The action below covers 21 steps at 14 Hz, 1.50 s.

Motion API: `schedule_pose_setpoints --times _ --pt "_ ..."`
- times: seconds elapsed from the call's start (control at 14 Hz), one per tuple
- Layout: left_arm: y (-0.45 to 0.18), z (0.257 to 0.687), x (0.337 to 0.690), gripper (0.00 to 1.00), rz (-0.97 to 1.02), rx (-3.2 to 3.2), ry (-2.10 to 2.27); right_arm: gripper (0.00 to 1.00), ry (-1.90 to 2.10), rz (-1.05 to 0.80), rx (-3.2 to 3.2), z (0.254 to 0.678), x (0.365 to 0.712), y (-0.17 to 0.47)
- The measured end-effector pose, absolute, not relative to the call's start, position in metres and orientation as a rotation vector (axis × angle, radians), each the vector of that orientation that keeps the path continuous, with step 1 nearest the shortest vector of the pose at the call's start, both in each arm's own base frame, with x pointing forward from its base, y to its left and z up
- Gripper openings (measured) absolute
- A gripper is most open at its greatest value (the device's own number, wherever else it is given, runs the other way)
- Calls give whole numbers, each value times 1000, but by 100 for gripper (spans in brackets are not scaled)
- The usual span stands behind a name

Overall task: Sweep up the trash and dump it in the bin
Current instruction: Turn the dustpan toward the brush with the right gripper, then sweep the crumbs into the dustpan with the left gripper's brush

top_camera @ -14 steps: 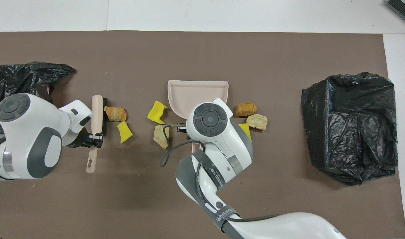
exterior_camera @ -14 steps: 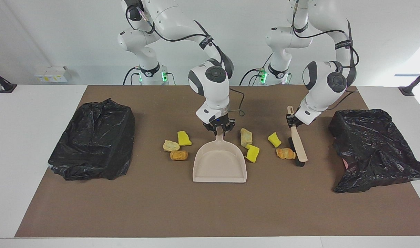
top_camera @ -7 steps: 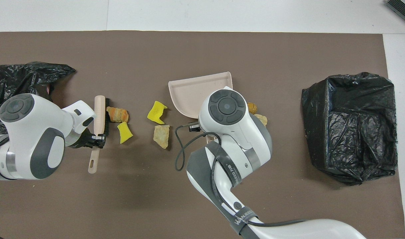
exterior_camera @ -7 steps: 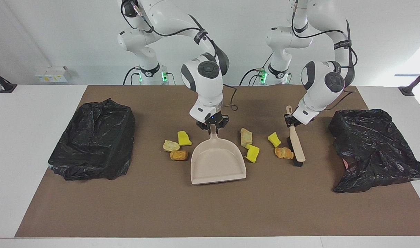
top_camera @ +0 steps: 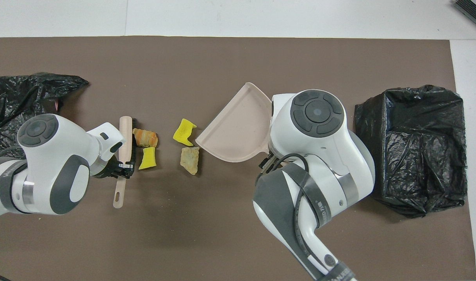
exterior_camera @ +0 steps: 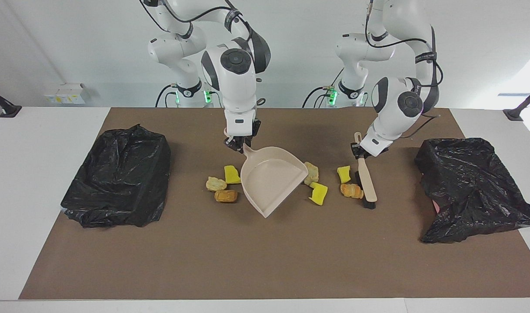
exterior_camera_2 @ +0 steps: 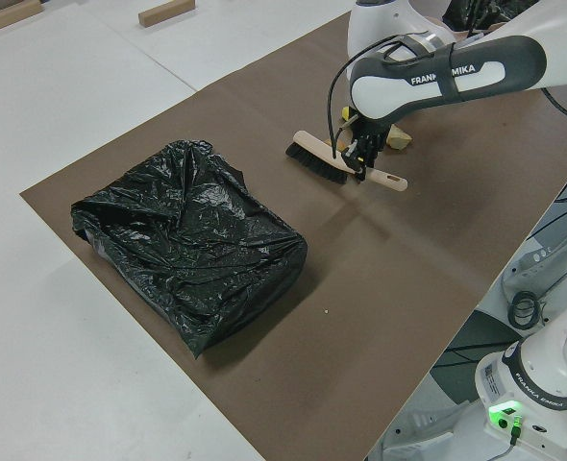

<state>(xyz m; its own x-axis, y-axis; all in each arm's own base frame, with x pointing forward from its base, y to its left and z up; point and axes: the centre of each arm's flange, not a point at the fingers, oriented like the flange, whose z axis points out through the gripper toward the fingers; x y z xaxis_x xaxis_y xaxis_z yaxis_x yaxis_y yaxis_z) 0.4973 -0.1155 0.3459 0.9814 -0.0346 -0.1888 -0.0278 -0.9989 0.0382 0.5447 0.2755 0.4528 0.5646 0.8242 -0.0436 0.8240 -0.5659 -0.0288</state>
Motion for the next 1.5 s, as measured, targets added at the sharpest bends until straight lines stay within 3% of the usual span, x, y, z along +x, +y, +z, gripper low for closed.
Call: schedule_pose_setpoints --times 0.36,1.5 --pt "-123 344 493 26 -299 3096 -33 31 -1831 70 -2543 414 552 245" --pt "-163 333 470 26 -272 3083 44 31 -1917 134 -2434 358 525 293"
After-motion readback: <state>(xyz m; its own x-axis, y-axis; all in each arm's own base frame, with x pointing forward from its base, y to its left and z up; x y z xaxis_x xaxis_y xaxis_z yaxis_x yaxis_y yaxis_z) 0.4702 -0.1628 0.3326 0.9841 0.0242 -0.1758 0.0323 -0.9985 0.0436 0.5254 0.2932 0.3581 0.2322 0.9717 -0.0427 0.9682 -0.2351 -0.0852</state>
